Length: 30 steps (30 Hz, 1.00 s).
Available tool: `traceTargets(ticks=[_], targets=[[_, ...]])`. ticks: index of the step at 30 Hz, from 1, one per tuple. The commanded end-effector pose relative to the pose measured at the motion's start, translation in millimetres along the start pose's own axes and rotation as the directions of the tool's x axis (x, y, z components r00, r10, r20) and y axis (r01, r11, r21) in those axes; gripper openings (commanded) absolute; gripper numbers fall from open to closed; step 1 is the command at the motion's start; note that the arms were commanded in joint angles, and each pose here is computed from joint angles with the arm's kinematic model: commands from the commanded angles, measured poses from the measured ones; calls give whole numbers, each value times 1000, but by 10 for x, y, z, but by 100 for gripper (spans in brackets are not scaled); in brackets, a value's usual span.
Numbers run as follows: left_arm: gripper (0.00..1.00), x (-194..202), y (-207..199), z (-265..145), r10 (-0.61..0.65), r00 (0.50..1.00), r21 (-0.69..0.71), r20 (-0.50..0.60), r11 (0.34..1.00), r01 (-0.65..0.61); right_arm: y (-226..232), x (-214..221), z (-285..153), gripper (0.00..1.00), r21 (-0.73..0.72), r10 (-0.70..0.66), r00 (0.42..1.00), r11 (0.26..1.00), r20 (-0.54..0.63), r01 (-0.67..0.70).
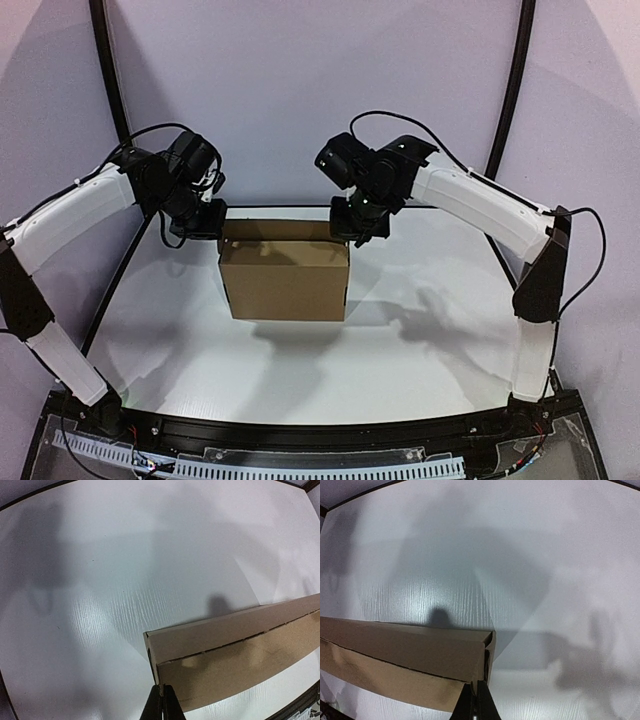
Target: Fold the paper box
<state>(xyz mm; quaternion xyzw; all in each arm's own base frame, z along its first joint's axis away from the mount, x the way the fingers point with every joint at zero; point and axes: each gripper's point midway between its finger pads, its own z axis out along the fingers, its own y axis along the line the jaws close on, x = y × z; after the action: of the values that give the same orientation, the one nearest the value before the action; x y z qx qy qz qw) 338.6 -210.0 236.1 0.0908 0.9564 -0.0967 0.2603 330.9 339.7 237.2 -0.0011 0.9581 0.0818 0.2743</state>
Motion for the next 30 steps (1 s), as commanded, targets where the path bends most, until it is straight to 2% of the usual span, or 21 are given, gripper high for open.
traceTargets(ticks=[1,7,19,25,30], targets=[[1,68,-175,19,-2,999,54,-39,999,4,240,76,41,0,-103,-6,1000,995,-4,6],[1,144,-127,99,-47,997,27,-63,998,49,180,194,203,0,-104,14,999,995,31,-11],[1,235,-239,83,-143,985,87,-99,985,152,171,374,295,0,-61,-35,996,997,80,40],[1,565,-99,195,-141,975,10,-173,989,145,116,411,282,0,-63,-22,996,998,87,28],[1,866,168,285,-135,973,-88,-187,989,120,99,456,303,0,-63,-24,996,998,84,30]])
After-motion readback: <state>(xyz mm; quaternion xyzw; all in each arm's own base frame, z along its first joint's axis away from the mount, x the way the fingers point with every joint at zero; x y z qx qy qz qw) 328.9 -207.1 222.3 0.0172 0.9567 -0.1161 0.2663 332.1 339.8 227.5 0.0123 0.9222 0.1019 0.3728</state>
